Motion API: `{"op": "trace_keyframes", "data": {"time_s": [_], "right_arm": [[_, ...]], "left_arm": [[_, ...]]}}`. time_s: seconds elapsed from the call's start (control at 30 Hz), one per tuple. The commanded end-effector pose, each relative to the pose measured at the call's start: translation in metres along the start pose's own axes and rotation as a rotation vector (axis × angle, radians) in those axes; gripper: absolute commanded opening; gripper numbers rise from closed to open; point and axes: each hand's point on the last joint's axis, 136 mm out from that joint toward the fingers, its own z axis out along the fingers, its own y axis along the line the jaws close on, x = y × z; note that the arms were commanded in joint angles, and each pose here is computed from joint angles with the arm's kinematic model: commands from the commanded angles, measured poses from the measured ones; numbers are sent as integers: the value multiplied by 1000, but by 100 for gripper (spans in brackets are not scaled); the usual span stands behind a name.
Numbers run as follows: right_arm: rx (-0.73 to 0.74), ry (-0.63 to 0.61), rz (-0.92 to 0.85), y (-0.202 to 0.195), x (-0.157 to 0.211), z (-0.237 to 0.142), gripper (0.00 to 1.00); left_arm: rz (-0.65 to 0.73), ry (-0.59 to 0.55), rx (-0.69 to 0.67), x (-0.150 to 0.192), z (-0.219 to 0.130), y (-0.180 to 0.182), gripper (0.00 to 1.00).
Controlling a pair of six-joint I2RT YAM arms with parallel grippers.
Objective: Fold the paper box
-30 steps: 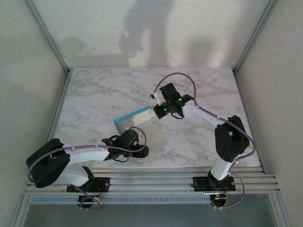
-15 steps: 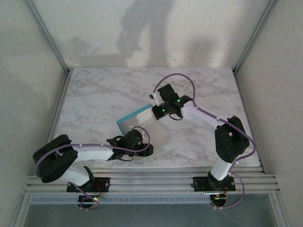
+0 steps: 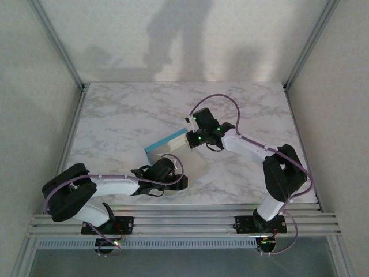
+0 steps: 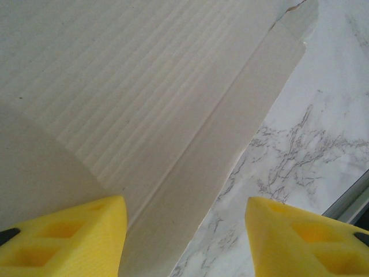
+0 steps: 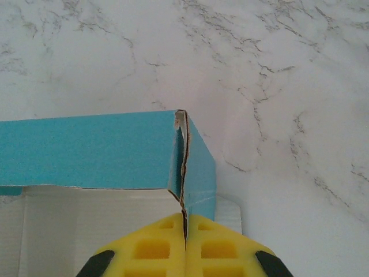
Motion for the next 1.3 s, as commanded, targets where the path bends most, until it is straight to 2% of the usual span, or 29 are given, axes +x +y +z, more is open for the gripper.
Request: {"op": "trace_keyframes", "data": {"time_s": [0.0, 0.27, 0.57, 0.7, 1.0, 1.27], "right_arm": [[-1, 81, 17, 3, 30, 3, 0], [9, 85, -22, -1, 43, 9, 0], [4, 77, -50, 1, 48, 15, 0], [6, 74, -53, 1, 48, 14, 0], [6, 81, -62, 0, 50, 13, 0], [-14, 75, -69, 4, 50, 12, 0]], "left_arm": [[-10, 6, -42, 3, 4, 7, 57], [7, -59, 59, -21, -13, -28, 57], [112, -163, 209, -75, -77, -97, 59], [158, -193, 240, -96, -103, -110, 59], [187, -274, 208, -142, -130, -89, 61], [191, -305, 135, -182, -123, -48, 67]]}}
